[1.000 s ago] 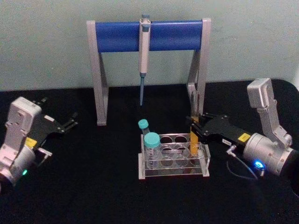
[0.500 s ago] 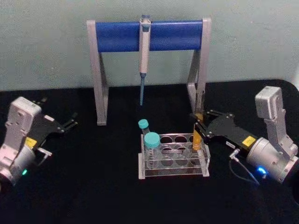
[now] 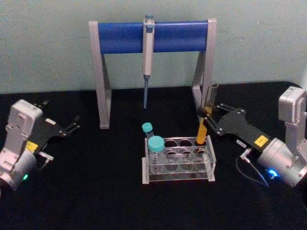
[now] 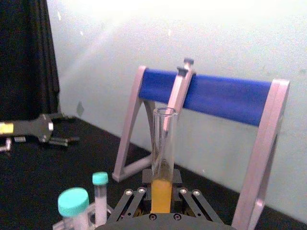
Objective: Pick up the test tube from the test tube rack, shake it, then place it back into the test tube rack.
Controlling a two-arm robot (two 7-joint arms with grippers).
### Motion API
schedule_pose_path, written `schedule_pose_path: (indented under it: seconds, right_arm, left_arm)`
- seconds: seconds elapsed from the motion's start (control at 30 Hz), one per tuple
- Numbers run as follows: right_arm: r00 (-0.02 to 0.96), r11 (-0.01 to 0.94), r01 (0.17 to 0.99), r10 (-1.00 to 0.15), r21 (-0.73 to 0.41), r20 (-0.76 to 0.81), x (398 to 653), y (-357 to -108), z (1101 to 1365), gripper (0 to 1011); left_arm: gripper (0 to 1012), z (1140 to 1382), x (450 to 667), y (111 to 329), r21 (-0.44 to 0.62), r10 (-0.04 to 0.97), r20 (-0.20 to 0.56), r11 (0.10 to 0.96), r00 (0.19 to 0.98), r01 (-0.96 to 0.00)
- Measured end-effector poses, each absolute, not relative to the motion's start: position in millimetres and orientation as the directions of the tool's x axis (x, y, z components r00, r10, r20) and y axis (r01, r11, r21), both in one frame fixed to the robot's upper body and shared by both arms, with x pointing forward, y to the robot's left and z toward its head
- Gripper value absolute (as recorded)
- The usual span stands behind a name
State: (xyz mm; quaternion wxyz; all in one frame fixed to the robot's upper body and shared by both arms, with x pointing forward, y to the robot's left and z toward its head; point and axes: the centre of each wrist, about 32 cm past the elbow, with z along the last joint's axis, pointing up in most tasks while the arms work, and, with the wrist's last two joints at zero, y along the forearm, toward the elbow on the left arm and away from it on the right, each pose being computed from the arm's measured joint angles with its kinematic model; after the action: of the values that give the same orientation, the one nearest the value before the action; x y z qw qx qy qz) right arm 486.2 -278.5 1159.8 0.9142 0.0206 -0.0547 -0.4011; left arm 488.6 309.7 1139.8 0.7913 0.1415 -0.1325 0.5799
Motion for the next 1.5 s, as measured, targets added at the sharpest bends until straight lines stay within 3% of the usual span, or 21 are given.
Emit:
schedule_pose_path:
  seconds: [0.5,1.1,1.5]
  right_arm:
    - [0.694,0.698,0.699,-0.715,0.157,0.084,496,-271,1185,229]
    - [0.731,0.732,0.664,-0.679,0.151,0.073,525,-259,1188,230]
    - [0.689,0.694,0.710,-0.720,0.123,0.087,515,-273,1192,229]
  left_arm:
    - [1001,1140,489,310,0.070,0.880,0.374,0.287,0.292,-0.955]
    - [1001,1140,489,310,0.070,0.880,0.374,0.287,0.292,-0.955]
    - [1001,1140,489,310,0.070,0.880,0.374,0.287,0.292,-0.955]
